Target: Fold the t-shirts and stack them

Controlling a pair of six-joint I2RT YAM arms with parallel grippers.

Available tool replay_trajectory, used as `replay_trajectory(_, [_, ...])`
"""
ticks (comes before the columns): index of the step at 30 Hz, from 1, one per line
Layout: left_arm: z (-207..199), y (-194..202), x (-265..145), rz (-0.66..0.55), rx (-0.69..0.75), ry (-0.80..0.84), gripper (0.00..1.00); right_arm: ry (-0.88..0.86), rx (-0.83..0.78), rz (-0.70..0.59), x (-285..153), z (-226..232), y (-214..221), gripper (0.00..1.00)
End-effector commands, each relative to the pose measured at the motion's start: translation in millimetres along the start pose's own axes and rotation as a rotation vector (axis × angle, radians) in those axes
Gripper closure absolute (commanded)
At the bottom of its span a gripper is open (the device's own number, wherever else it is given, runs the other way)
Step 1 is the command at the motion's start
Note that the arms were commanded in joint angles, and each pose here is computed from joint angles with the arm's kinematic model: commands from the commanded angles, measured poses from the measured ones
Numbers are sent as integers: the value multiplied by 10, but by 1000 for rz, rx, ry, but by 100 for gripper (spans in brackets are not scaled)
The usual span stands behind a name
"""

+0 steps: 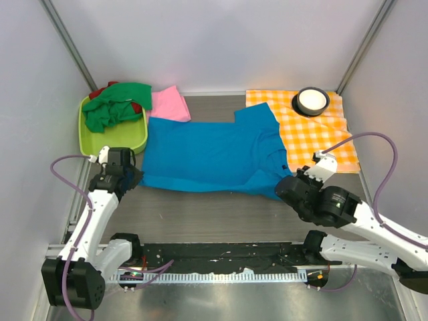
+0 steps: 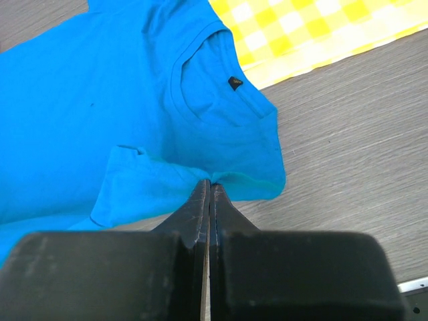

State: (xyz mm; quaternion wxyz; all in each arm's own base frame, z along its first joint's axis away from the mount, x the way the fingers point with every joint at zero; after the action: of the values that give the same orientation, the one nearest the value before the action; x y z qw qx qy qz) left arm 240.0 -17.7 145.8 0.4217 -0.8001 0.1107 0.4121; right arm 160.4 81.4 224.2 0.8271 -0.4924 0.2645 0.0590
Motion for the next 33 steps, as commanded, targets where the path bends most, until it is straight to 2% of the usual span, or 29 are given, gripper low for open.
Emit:
replay_trajectory(1, [-46,-218,-77,-76,-31,3,100,-14,12,-104,42,206,-181,99])
replay_trajectory(9, [-82,-260,-56,-76,-30,10,100,29,-22,-140,309,373,-263,99])
replay_trajectory(14, [-127,-340,-44,-83,-34,9,100,52,-6,-121,594,286,-419,99])
replay_trajectory(25, [-193,-415,134,-67,-37,-16,100,24,-34,-22,1041,393,-336,99])
replay_trajectory(33, [-279,-386,417,-13,-59,-42,100,22,-35,10,1305,414,-327,99])
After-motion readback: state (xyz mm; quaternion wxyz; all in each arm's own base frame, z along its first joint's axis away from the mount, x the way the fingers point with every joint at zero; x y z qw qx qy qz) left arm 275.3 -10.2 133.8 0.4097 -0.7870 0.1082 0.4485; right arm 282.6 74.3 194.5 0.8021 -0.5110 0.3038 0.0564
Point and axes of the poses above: each gripper's point midway between its finger pads, its own x axis out along the fingers, its own z axis along the line the jaws close on, y = z × x, the point moved 3 cm from there along -x, back along the fingers, and after that the axes turned 9 degrees about x, right-handed, at the moved point
